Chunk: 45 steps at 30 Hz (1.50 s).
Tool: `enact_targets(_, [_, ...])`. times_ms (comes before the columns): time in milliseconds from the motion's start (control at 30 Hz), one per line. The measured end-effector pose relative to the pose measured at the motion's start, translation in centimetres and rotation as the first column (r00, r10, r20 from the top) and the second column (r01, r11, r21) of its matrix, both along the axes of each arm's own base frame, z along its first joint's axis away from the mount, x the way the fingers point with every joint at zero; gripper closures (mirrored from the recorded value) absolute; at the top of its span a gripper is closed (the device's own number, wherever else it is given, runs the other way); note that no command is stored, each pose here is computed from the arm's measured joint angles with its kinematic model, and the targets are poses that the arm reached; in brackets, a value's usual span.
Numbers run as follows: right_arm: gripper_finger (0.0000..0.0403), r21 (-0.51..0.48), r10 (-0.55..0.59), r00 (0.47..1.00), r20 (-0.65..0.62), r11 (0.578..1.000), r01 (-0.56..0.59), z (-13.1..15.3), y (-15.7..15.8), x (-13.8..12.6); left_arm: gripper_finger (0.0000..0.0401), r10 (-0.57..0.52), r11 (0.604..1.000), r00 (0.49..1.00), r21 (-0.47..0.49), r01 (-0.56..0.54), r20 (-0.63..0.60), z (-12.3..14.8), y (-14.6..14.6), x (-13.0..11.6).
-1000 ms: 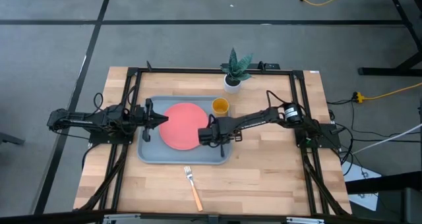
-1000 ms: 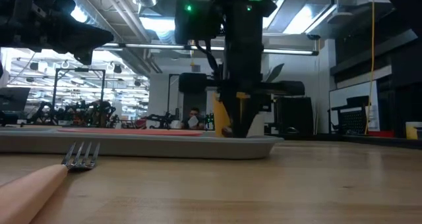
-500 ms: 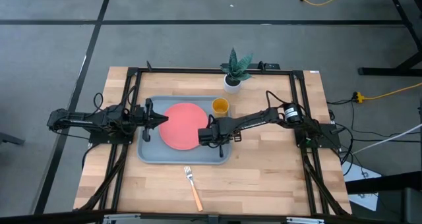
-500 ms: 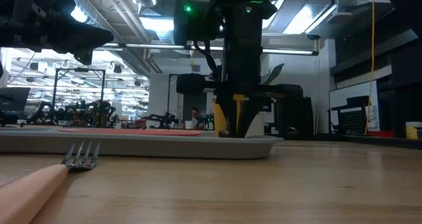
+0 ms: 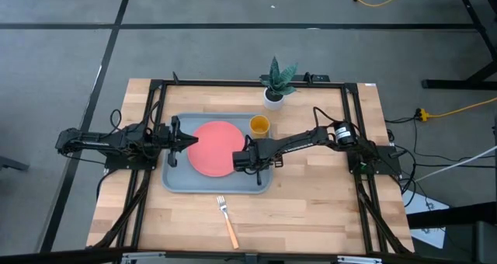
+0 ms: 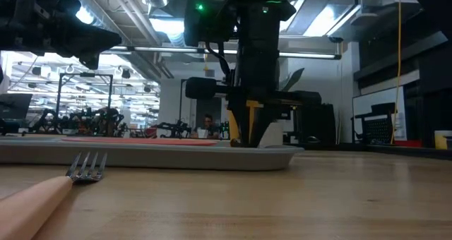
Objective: Pick and place plate/cup/fork/spoon on tray
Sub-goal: Put the black spoon on the gray tray
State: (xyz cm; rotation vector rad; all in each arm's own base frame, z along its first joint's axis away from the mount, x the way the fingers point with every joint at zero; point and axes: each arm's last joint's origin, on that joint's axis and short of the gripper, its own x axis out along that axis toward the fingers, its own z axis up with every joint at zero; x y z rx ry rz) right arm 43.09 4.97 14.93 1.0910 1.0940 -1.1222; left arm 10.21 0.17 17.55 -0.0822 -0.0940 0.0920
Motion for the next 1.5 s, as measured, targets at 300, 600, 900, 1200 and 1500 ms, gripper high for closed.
enact_targets(300, [0.0370, 0.000, 0.000, 1.000, 0.000, 1.000, 0.000, 0.01, 0.00, 0.00, 0.0374, 0.001, 1.000, 1.000, 0.001, -0.001, 0.000, -0.01, 0.00, 0.00])
enact_targets(600, [0.0370, 0.000, 0.000, 1.000, 0.000, 1.000, 0.000, 0.01, 0.00, 0.01, 0.0374, 0.000, 1.000, 1.000, 0.001, 0.000, 0.000, 0.00, 0.00, 0.00])
enact_targets(900, [0.0370, -0.019, 0.004, 1.000, 0.003, 1.000, -0.004, 0.03, 0.18, -0.02, 0.0374, 0.000, 1.000, 1.000, 0.001, 0.000, 0.000, 0.00, 0.00, 0.00])
enact_targets(1200, [0.0370, -0.042, 0.053, 0.997, 0.053, 0.998, -0.051, 0.13, 0.18, 0.52, 0.0374, 0.001, 1.000, 1.000, 0.001, -0.001, 0.000, 0.00, 0.00, 0.00])
enact_targets(1500, [0.0370, -0.045, 0.069, 0.996, 0.056, 0.997, -0.067, 0.18, 0.17, 0.56, 0.0374, 0.001, 1.000, 1.000, 0.001, -0.001, 0.000, -0.01, 0.00, 0.00])
